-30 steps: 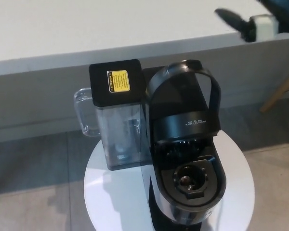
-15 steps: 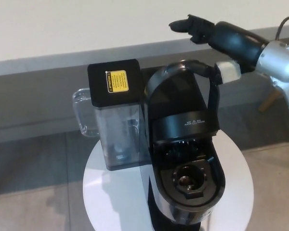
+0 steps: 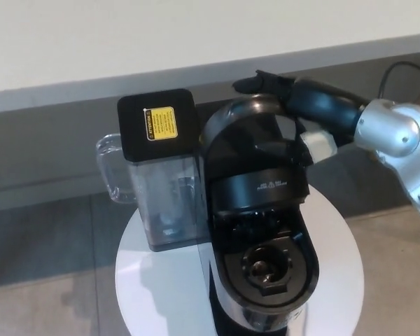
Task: A coffee maker is kept on a small desk and the robot walks towards it and uses its right hand to push down the lid of the coffee maker to close it
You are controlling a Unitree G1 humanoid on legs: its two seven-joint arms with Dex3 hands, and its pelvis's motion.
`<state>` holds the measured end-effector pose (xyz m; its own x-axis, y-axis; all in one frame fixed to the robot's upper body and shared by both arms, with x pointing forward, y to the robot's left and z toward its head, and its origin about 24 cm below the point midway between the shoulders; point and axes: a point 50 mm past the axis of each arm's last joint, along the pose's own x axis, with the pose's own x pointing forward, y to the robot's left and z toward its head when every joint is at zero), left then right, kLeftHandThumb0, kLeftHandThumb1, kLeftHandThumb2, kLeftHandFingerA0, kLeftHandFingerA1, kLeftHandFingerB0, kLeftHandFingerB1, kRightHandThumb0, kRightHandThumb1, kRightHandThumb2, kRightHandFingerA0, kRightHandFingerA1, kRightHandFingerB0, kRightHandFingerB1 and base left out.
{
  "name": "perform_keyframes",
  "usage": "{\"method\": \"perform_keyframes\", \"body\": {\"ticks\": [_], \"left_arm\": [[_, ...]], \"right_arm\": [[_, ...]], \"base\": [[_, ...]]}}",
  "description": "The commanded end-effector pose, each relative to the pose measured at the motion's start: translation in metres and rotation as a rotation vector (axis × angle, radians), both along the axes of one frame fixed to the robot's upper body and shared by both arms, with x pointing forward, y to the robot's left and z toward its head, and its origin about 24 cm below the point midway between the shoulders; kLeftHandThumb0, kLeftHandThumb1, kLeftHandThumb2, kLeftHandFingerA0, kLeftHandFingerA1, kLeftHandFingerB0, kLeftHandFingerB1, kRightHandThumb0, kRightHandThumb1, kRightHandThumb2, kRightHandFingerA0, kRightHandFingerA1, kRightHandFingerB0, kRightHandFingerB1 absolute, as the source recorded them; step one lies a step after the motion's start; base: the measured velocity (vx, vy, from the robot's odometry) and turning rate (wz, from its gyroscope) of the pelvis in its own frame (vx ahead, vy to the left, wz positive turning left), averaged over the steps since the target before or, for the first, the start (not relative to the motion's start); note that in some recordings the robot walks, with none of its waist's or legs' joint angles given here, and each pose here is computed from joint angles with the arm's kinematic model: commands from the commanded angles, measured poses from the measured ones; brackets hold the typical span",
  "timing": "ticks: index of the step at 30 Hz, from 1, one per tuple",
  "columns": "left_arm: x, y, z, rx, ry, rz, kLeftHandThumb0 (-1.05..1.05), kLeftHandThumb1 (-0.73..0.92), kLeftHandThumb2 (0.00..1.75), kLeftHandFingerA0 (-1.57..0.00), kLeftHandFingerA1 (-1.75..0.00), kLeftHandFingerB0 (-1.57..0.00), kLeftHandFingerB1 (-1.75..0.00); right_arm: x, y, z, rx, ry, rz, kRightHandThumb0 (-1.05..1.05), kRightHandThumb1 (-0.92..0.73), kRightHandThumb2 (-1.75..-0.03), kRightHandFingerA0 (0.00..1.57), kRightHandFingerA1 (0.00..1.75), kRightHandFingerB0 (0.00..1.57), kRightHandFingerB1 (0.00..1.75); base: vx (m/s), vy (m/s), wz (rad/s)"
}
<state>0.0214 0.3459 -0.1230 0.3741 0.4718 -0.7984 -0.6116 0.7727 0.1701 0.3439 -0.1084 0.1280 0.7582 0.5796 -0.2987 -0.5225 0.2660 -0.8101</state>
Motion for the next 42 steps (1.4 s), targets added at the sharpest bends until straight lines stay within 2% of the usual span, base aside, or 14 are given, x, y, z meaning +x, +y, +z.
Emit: {"method": "perform_keyframes", "body": {"ticks": [1,14,15,16,18,23,24,25,26,31,32,33,36,42], "left_arm": [[-0.002,0.004,0.003,0.025,-0.011,0.017,-0.85,0.55,0.96,-0.07,-0.65,-0.1,-0.62],[-0.017,0.005,0.001,0.014,0.05,0.046,-0.87,0.59,1.0,-0.07,-0.62,-0.07,-0.5],[-0.017,0.005,0.001,0.016,0.049,0.04,-0.88,0.59,1.01,-0.1,-0.65,-0.05,-0.51],[-0.016,0.004,0.001,0.013,0.044,0.039,-0.91,0.61,1.02,-0.06,-0.64,-0.06,-0.47],[-0.014,0.002,0.0,0.003,0.036,0.049,-0.89,0.6,1.01,-0.06,-0.63,-0.07,-0.5],[-0.015,0.001,-0.001,-0.006,0.045,0.049,-0.86,0.57,1.02,-0.03,-0.61,-0.03,-0.46],[-0.015,0.0,-0.001,-0.005,0.036,0.045,-0.87,0.58,1.02,-0.05,-0.62,-0.06,-0.48],[-0.015,0.0,-0.001,-0.008,0.034,0.047,-0.86,0.58,1.02,-0.04,-0.62,-0.06,-0.48],[-0.013,0.001,-0.001,-0.007,0.028,0.051,-0.88,0.59,1.02,-0.05,-0.63,-0.06,-0.48],[-0.013,0.001,-0.001,-0.008,0.034,0.047,-0.85,0.58,1.03,-0.03,-0.6,-0.03,-0.47],[-0.012,-0.001,-0.002,-0.009,0.032,0.043,-0.84,0.58,1.04,-0.03,-0.61,-0.03,-0.47],[-0.011,-0.002,-0.002,-0.011,0.024,0.048,-0.88,0.59,1.02,-0.07,-0.64,-0.06,-0.49],[-0.014,-0.003,-0.002,-0.023,0.013,0.053,-0.84,0.59,1.02,-0.01,-0.61,-0.08,-0.48],[-0.015,-0.003,-0.002,-0.016,0.034,0.026,-0.84,0.78,0.65,-0.02,-0.67,0.0,-0.46]], "right_arm": [[-0.018,0.007,-0.018,-0.053,0.055,0.093,-1.03,-0.92,-0.74,0.39,0.67,0.2,0.44],[-0.076,-0.003,0.017,-0.066,-0.084,0.289,-1.0,-0.92,-0.73,0.44,0.68,0.19,0.44],[-0.082,-0.001,0.023,-0.064,-0.115,0.316,-0.95,-0.81,-1.21,0.43,0.68,0.15,0.5],[-0.086,0.0,0.028,-0.066,-0.121,0.322,-0.99,-0.92,-0.74,0.44,0.63,0.18,0.42],[-0.094,0.001,0.038,-0.069,-0.144,0.343,-0.94,-0.8,-1.19,0.43,0.66,0.15,0.5],[-0.101,-0.004,0.043,-0.072,-0.202,0.364,-0.92,-0.78,-1.18,0.48,0.67,0.22,0.52],[-0.104,-0.009,0.043,-0.061,-0.206,0.344,-0.92,-0.92,-0.73,0.51,0.63,0.27,0.42],[-0.105,-0.011,0.041,-0.056,-0.197,0.334,-0.94,-0.79,-1.19,0.47,0.68,0.22,0.52],[-0.105,-0.011,0.041,-0.053,-0.191,0.329,-0.92,-0.92,-0.75,0.46,0.64,0.22,0.43],[-0.115,-0.02,-0.003,0.026,-0.12,0.228,-0.89,-0.79,-1.19,0.5,0.72,0.22,0.53],[-0.116,-0.021,-0.012,0.043,-0.106,0.206,-0.91,-0.92,-0.77,0.49,0.7,0.22,0.45],[-0.119,-0.023,-0.023,0.072,-0.095,0.179,-0.9,-0.79,-1.18,0.52,0.73,0.24,0.53],[-0.131,-0.029,-0.056,0.106,-0.035,0.087,-0.9,-0.92,-0.74,0.52,0.69,0.27,0.44],[-0.131,-0.041,-0.084,0.13,-0.031,-0.022,-0.9,-0.75,-0.94,0.54,0.72,0.28,0.5]], "base": [[0.0,0.0,0.0],[0.0,0.0,0.0],[0.0,0.0,0.0],[0.0,0.0,0.0],[0.0,0.0,0.0],[0.0,0.0,0.0],[0.0,0.0,0.0],[0.0,0.0,0.0],[0.0,0.0,0.0],[0.0,0.0,0.0],[0.0,0.0,0.0],[0.0,0.0,0.0],[0.0,0.0,0.0],[0.0,0.0,0.0]]}}
